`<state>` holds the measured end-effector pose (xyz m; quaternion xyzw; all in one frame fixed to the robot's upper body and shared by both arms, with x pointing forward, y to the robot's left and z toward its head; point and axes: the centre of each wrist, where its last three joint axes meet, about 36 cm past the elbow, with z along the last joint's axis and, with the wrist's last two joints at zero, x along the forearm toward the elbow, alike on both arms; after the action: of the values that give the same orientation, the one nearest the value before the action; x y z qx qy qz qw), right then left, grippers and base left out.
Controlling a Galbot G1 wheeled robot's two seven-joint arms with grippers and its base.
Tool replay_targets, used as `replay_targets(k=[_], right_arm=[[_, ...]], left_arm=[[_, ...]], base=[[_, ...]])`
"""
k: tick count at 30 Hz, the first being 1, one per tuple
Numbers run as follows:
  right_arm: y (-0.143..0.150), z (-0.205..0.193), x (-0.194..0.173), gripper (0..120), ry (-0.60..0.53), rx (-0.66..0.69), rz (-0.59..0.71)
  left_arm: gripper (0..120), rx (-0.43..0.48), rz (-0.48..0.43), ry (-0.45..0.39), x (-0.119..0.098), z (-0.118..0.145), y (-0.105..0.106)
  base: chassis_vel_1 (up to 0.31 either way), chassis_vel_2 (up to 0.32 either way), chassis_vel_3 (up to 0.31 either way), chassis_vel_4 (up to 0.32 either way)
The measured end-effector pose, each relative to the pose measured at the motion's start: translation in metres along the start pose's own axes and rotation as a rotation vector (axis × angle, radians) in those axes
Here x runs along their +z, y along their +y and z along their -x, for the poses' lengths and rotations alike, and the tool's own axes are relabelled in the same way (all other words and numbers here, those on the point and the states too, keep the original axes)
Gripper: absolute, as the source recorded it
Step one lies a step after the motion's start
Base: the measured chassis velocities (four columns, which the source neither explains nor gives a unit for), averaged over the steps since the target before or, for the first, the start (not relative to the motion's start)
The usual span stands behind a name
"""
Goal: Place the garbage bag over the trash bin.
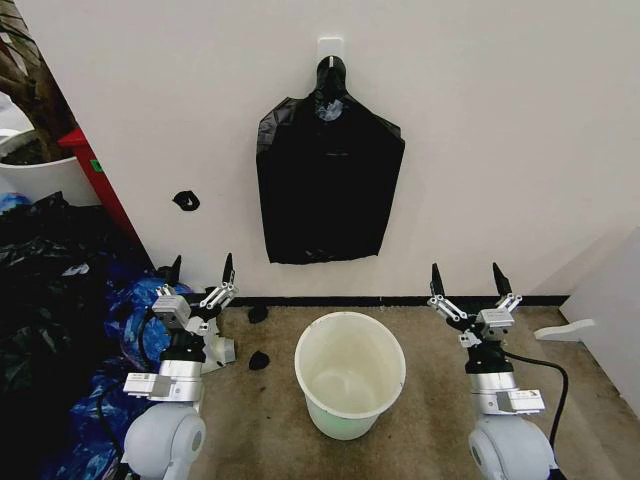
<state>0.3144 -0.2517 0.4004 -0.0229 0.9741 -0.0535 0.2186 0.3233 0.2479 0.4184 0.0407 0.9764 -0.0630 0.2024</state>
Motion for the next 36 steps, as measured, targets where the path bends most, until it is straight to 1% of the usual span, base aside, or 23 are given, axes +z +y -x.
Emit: replay_targets(k=[5, 27, 31, 34, 35, 36], right_arm=[[-0.002, -0.001, -0.001, 100, -0.002, -0.004, -0.007], [-0.001, -0.002, 0.001, 100, -0.003, 0.002, -0.003], [0.001, 0.0, 0.0, 100, 0.025, 0.008, 0.045], [0.005, 0.009, -0.006, 100, 0.072, 0.006, 0.177], [0.007, 0.016, -0.009, 100, 0.087, -0.019, 0.284], [0.009, 0.022, -0.01, 100, 0.092, -0.038, 0.361]], left_arm=[[100, -0.029, 0.004, 0.002, -0.003, -0.001, -0.002], [100, -0.032, 0.013, -0.003, -0.004, -0.001, -0.004], [100, -0.03, 0.014, -0.003, -0.004, -0.001, -0.004], [100, -0.028, 0.018, -0.004, -0.004, -0.001, -0.004], [100, -0.027, 0.021, -0.002, -0.003, -0.001, -0.004], [100, -0.026, 0.023, -0.002, -0.003, -0.001, -0.004]], base=[[0.0, 0.0, 0.0, 0.0], [0.0, 0.0, 0.0, 0.0], [0.0, 0.0, 0.0, 0.0], [0.0, 0.0, 0.0, 0.0], [0.0, 0.0, 0.0, 0.0], [0.0, 0.0, 0.0, 0.0]])
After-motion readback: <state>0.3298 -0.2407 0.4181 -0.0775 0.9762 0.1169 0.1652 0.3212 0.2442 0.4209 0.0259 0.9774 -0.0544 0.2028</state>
